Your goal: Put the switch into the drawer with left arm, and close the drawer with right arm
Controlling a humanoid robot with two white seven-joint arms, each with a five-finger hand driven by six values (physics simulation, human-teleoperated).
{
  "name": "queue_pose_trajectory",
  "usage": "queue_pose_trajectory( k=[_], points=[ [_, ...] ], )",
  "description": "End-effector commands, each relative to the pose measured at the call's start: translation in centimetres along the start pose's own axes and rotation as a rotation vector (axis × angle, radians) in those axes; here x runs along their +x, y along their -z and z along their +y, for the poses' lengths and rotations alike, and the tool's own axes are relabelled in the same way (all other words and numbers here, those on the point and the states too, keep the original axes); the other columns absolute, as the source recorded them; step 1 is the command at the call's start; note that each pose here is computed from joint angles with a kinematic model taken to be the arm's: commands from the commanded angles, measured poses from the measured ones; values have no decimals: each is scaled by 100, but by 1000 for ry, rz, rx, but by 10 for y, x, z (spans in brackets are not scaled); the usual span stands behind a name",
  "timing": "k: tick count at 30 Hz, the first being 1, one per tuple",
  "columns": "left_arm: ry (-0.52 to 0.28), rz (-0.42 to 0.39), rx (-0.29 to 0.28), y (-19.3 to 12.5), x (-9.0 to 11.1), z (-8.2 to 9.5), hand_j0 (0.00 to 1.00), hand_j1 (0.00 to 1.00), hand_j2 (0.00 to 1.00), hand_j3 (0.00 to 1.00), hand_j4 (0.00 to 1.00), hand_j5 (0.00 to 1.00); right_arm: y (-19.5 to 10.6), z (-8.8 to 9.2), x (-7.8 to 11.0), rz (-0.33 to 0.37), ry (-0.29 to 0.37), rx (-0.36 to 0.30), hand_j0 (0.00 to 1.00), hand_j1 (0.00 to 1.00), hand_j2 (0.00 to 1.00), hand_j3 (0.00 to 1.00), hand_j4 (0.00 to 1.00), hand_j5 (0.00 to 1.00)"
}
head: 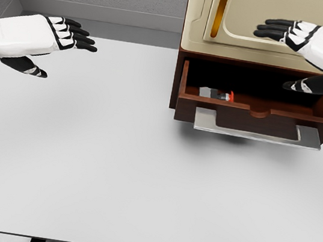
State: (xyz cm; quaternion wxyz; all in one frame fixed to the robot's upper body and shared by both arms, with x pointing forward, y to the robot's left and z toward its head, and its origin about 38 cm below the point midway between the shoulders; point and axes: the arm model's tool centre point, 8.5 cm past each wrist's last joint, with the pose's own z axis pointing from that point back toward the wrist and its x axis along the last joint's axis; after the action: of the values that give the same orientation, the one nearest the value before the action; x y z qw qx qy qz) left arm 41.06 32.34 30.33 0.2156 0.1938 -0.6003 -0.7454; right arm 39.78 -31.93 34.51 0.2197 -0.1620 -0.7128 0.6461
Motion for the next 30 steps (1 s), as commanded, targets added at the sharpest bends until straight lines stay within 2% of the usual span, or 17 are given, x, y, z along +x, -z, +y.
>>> queue_pose_trajectory(
  k=[1, 3, 6, 10, 12, 14, 20, 22, 27, 30],
  points=[
    [-4, 1, 4, -1, 0, 1, 100, 100, 100, 100, 100, 100, -11, -12, 6, 1, 1, 6, 100, 100, 100, 100, 100, 100],
    [-4, -2, 4, 2, 1, 0, 100, 100, 100, 100, 100, 100, -16, -4, 18, -19, 7, 49, 100, 100, 100, 100, 100, 100],
    [-20, -7, -10, 3, 3, -10, 100, 100, 100, 100, 100, 100, -23, 4, 20, -10, 18, 81, 100, 100, 100, 100, 100, 100],
    [-24, -14, -10, 3, 5, -11, 100, 100, 100, 100, 100, 100, -23, 5, 20, -8, 21, 80, 100, 100, 100, 100, 100, 100],
    [-25, -15, -9, 3, 6, -11, 100, 100, 100, 100, 100, 100, -26, -4, 19, 0, 3, 59, 100, 100, 100, 100, 100, 100],
    [-25, -14, -12, 2, 5, -11, 100, 100, 100, 100, 100, 100, -34, 12, 18, 19, 42, 100, 100, 100, 100, 100, 100, 100],
    [-25, -12, -11, 1, 5, -11, 100, 100, 100, 100, 100, 100, -44, 19, 17, 42, 53, 137, 100, 100, 100, 100, 100, 100],
    [-27, -14, -9, 2, 5, -11, 100, 100, 100, 100, 100, 100, -46, 29, 17, 44, 78, 152, 100, 100, 100, 100, 100, 100],
    [-28, -18, -8, 3, 6, -11, 100, 100, 100, 100, 100, 100, -43, 35, 19, 33, 119, 131, 100, 100, 100, 100, 100, 100],
    [-31, -18, -13, 3, 7, -13, 100, 100, 100, 100, 100, 100, -46, 42, 19, 37, 140, 141, 100, 100, 100, 100, 100, 100]
  ],
)
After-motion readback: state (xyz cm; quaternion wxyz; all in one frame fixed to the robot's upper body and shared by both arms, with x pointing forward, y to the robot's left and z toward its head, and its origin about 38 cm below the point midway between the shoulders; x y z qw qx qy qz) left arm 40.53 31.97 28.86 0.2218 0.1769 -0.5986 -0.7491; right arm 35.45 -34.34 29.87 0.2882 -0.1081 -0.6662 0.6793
